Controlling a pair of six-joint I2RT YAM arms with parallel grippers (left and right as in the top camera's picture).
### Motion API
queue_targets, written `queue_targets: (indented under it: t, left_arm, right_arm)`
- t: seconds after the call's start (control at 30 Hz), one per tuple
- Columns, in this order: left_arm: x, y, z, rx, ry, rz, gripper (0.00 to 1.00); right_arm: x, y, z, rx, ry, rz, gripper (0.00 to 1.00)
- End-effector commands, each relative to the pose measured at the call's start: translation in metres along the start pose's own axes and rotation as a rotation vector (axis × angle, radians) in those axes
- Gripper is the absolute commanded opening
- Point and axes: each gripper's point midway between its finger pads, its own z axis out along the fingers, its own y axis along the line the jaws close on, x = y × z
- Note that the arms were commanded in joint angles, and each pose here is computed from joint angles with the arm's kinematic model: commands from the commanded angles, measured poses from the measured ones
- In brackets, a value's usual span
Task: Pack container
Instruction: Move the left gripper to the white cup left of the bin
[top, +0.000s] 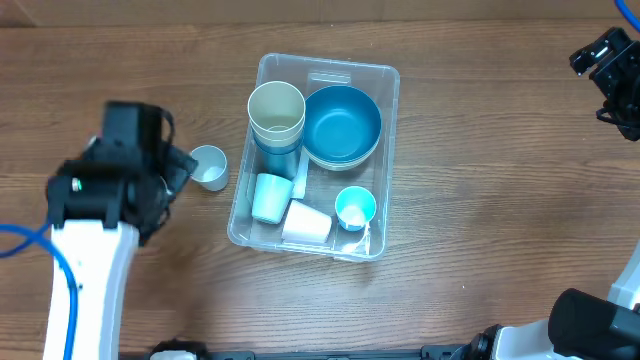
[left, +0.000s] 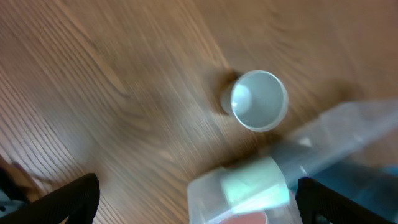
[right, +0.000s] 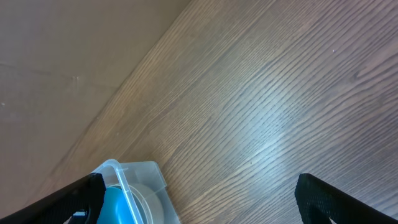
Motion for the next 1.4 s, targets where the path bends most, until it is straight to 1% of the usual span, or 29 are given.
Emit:
queue_targets:
  t: [0.0, 0.1, 0.2, 0.3, 0.4, 0.53, 0.57, 0.63, 0.7, 0.8, 0.9, 1.0, 1.03, 1.1, 1.13, 1.23, 1.3, 1.37]
  left_arm:
    - [-0.005, -0.024, 0.038, 0.054, 0.159, 0.121, 1.00]
    - [0.000, -0.044, 0.079, 0.073, 0.262, 0.175, 1.00]
    - [0.009, -0.057, 0.104, 0.095, 0.338, 0.211, 1.00]
    - [0.014, -0.053, 0.126, 0.039, 0.371, 0.216, 1.00]
    - [0.014, -0.053, 0.138, 0.029, 0.378, 0.251, 0.99]
    - [0.021, -0.043, 0.144, -0.034, 0.414, 0.195, 0.89]
    - [0.023, -0.036, 0.145, -0.079, 0.418, 0.165, 0.89]
    - [0.023, -0.029, 0.146, -0.117, 0.417, 0.157, 0.89]
    - [0.024, -0.023, 0.148, -0.152, 0.420, 0.143, 0.86]
    - [0.024, -0.015, 0.158, -0.213, 0.419, 0.115, 0.76]
    - [0.026, -0.015, 0.169, -0.225, 0.426, 0.112, 0.71]
    - [0.023, -0.019, 0.177, -0.212, 0.414, 0.110, 0.50]
    - [0.022, -0.022, 0.178, -0.201, 0.406, 0.105, 0.32]
    - [0.019, -0.024, 0.177, -0.193, 0.400, 0.101, 0.10]
    - [0.018, -0.024, 0.175, -0.193, 0.400, 0.101, 0.04]
    - [0.003, -0.028, 0.152, -0.191, 0.363, 0.102, 0.04]
    - [-0.008, -0.039, 0.122, -0.148, 0.340, 0.102, 0.04]
    - [-0.019, -0.047, 0.081, -0.101, 0.306, 0.121, 0.04]
  right_arm:
    - [-0.002, 0.004, -0.004, -0.013, -0.013, -0.004, 1.00]
    - [-0.002, 0.004, -0.004, -0.014, -0.013, -0.004, 1.00]
    - [-0.002, 0.004, -0.004, -0.014, -0.013, -0.004, 1.00]
    - [-0.002, 0.004, -0.004, -0.014, -0.013, -0.004, 1.00]
    - [-0.002, 0.004, -0.004, -0.014, -0.013, -0.004, 1.00]
    - [-0.002, 0.004, -0.004, -0.014, -0.013, -0.004, 1.00]
    - [-0.002, 0.004, -0.004, -0.013, -0.013, -0.004, 1.00]
    - [-0.002, 0.004, -0.004, -0.013, -0.013, -0.004, 1.00]
    - [-0.002, 0.004, -0.004, -0.014, -0.013, -0.004, 1.00]
    - [-0.002, 0.004, -0.004, -0.013, -0.013, -0.004, 1.00]
    - [-0.002, 0.004, -0.004, -0.013, -0.013, -0.004, 1.00]
    - [-0.002, 0.004, -0.004, -0.014, -0.013, -0.004, 1.00]
    - [-0.002, 0.004, -0.004, -0.014, -0.013, -0.004, 1.00]
    - [-0.002, 0.004, -0.004, -0.014, -0.013, -0.004, 1.00]
    - [-0.002, 0.004, -0.004, -0.014, -0.013, -0.004, 1.00]
    - [-0.002, 0.004, -0.004, -0.014, -0.013, -0.004, 1.00]
    - [-0.002, 0.004, -0.004, -0.014, -0.013, -0.004, 1.00]
    - [-0.002, 0.004, -0.004, -0.014, -0.013, -0.004, 1.00]
